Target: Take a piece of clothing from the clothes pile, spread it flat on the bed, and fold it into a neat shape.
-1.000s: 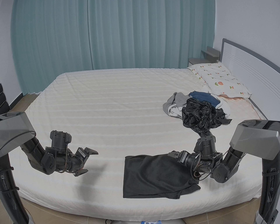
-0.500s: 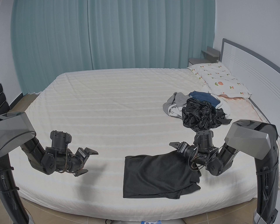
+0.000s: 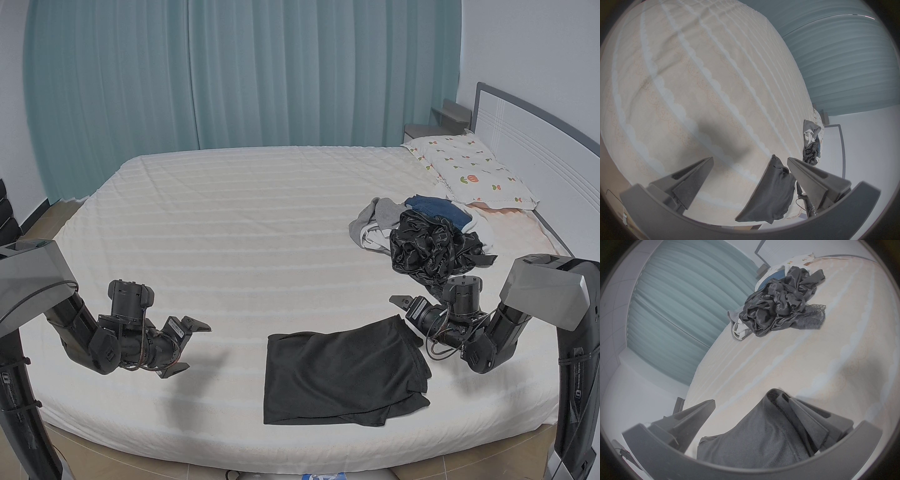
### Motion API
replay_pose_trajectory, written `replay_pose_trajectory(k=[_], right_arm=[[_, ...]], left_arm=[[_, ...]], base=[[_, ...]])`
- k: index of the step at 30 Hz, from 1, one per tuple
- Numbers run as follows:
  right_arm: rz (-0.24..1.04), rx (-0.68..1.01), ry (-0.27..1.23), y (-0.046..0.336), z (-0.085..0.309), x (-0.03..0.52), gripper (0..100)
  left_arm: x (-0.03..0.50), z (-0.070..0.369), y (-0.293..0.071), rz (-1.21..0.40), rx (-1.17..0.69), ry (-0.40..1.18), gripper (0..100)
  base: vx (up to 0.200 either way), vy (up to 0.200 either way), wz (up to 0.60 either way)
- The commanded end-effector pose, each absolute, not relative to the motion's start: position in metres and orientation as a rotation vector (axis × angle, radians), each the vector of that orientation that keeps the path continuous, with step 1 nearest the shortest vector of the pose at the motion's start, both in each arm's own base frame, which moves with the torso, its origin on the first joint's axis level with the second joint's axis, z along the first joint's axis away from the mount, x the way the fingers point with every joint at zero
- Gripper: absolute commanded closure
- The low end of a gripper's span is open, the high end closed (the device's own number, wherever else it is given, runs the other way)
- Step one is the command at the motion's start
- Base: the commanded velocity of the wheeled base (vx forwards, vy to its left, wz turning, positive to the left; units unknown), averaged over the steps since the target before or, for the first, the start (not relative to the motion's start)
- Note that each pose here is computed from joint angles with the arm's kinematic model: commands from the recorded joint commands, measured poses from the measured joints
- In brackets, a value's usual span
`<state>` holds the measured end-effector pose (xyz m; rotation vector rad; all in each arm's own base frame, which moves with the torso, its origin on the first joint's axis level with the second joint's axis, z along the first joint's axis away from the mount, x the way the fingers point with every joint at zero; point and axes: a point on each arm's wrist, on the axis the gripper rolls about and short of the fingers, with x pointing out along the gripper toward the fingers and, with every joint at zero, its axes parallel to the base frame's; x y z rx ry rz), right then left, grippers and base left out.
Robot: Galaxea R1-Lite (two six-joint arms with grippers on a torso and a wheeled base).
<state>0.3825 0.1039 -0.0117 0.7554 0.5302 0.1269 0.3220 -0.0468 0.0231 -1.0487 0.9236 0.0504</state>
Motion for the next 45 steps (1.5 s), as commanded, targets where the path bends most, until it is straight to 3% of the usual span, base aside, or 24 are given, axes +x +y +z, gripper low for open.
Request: replay_pose_trajectory(k=[1, 6, 7, 35, 36, 45], right_arm=[[0.136, 0.716, 0.549, 0.103, -0.028, 0.389, 0], [0.149, 0.675, 0.563, 0.107, -0.046, 0.397, 0], [0.151, 0.677, 0.564, 0.106, -0.046, 0.397, 100], [0.119, 0.692, 0.573, 0.085, -0.037, 0.383, 100], [0.121, 0.694, 0.567, 0.086, -0.035, 0.382, 0], [0.166, 0.665, 0.571, 0.077, 0.012, 0.337, 0]], left_arm=[[0.322, 0.022, -0.047, 0.052, -1.05, 0.925, 0], [0.322, 0.022, -0.047, 0.051, -1.049, 0.925, 0], [0.322, 0.022, -0.047, 0.051, -1.049, 0.925, 0], [0.321, 0.022, -0.047, 0.053, -1.047, 0.928, 0], [0.322, 0.022, -0.048, 0.05, -1.046, 0.927, 0], [0.321, 0.021, -0.049, 0.051, -1.031, 0.928, 0]], base=[[0.0, 0.0, 0.0], [0.0, 0.0, 0.0], [0.0, 0.0, 0.0], [0.0, 0.0, 0.0], [0.0, 0.0, 0.0], [-0.044, 0.0, 0.0]])
